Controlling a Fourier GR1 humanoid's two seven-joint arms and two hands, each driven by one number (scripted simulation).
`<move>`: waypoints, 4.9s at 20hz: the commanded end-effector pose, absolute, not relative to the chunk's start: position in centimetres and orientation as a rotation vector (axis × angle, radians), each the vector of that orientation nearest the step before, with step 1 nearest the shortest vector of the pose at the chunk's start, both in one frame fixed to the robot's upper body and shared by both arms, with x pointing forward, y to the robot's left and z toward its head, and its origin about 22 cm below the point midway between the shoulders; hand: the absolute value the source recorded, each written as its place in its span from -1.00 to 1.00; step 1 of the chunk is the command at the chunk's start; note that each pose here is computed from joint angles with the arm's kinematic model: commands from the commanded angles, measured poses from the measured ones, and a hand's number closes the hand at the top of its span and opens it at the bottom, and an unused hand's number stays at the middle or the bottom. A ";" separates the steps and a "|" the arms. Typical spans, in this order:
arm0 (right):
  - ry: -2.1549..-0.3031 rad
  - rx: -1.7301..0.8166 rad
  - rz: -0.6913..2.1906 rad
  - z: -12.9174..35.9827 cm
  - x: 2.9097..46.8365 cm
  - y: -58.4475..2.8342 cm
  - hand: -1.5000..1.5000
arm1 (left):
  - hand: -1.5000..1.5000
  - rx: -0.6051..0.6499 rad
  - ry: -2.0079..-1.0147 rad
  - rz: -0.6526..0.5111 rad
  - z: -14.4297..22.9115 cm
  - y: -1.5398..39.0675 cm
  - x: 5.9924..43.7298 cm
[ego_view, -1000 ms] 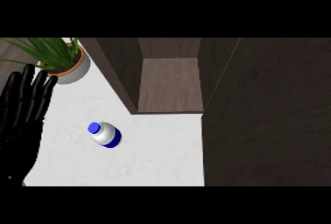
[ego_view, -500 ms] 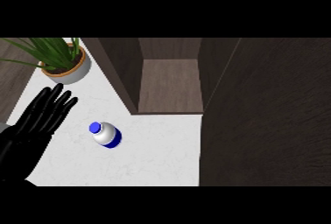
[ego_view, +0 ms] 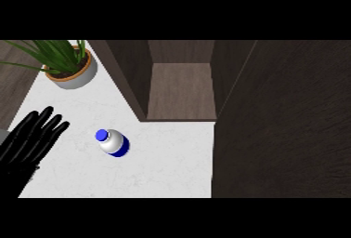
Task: Pick up the bottled water, place it into the cabinet and close the cabinet
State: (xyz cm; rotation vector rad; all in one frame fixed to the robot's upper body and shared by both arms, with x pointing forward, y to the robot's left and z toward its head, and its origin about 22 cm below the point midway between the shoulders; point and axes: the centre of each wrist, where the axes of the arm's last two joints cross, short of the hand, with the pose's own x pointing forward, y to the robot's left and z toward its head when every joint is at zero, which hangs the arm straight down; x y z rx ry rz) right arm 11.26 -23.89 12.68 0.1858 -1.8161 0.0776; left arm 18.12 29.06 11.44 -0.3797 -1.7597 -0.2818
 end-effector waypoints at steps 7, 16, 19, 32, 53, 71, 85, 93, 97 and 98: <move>-1.843 0.210 0.068 14.2 7.8 -23.8 -1.00 | -1.00 -0.276 -1.750 -0.233 9.0 28.6 18.8; -1.847 0.173 0.078 13.7 6.2 -24.3 -1.00 | -1.00 -0.180 -1.684 -0.224 4.3 30.4 21.3; -1.847 0.198 0.095 12.3 6.1 -24.1 -1.00 | -1.00 -0.204 -1.695 -0.196 1.0 32.8 23.2; -1.834 0.190 0.116 14.4 3.7 -24.1 -1.00 | -1.00 -0.145 -1.649 -0.124 -8.2 32.2 24.6; -1.831 0.193 0.097 13.6 2.8 -24.4 -1.00 | 1.00 -0.378 -1.605 -0.018 -15.5 29.8 24.4; -1.818 0.192 0.102 12.8 2.6 -23.9 -1.00 | 1.00 -0.365 -1.673 0.176 -16.8 26.3 24.1; -1.816 0.197 0.106 12.3 2.8 -24.3 -1.00 | 1.00 -0.331 -1.663 0.308 -15.2 20.8 25.8; -1.813 0.211 0.083 12.8 3.0 -23.9 -1.00 | 1.00 -0.324 -1.705 0.218 -9.0 15.5 29.8; -1.799 0.205 0.084 12.1 3.0 -24.3 -1.00 | 1.00 -0.229 -1.773 0.143 -6.4 12.9 30.6; -1.831 0.202 0.082 12.2 3.5 -24.3 -1.00 | 1.00 -0.233 -1.758 0.134 -5.4 12.1 31.5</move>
